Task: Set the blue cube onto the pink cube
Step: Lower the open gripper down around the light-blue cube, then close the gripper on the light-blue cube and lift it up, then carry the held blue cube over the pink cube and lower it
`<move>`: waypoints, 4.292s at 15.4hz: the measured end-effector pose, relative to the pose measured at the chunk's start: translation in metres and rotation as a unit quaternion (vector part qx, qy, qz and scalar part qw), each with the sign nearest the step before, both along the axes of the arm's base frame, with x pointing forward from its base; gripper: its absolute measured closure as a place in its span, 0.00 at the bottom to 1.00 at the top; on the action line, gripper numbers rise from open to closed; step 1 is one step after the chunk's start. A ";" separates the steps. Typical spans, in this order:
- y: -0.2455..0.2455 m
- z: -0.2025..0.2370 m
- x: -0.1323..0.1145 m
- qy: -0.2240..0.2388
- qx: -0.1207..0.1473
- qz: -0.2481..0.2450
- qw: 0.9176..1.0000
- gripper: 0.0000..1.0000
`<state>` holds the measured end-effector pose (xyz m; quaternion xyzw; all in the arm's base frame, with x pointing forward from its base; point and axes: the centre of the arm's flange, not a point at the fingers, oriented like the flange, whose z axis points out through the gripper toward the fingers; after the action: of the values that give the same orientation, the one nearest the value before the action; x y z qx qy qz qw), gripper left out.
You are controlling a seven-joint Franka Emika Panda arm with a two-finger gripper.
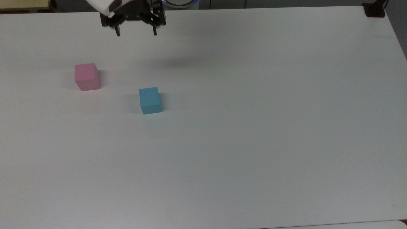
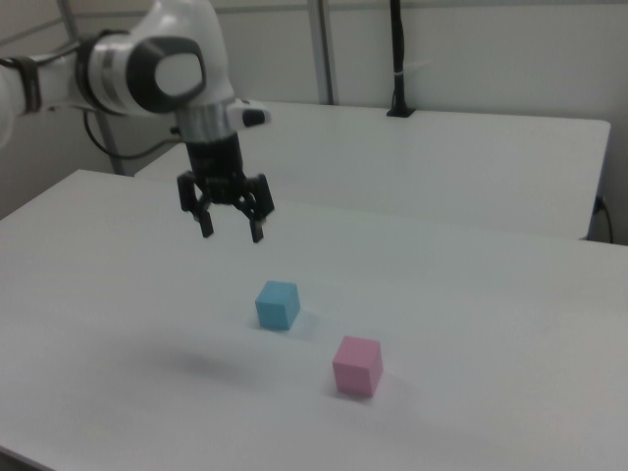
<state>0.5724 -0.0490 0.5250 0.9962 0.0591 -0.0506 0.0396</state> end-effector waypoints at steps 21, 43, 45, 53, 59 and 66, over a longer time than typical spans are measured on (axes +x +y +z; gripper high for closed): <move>0.025 -0.178 0.066 -0.028 -0.015 -0.029 0.999 0.00; -0.029 -0.071 0.036 -0.023 -0.023 -0.044 0.998 0.41; -0.052 -0.047 0.021 -0.014 -0.012 -0.031 0.999 0.41; -0.129 -0.035 -0.004 -0.007 0.006 0.006 1.000 0.41; -0.182 -0.058 -0.014 -0.045 -0.007 0.013 0.999 0.41; -0.193 -0.104 -0.011 -0.065 -0.020 0.012 0.998 0.41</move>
<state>0.5615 -0.2422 0.4208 0.9956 0.0675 0.0135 0.0638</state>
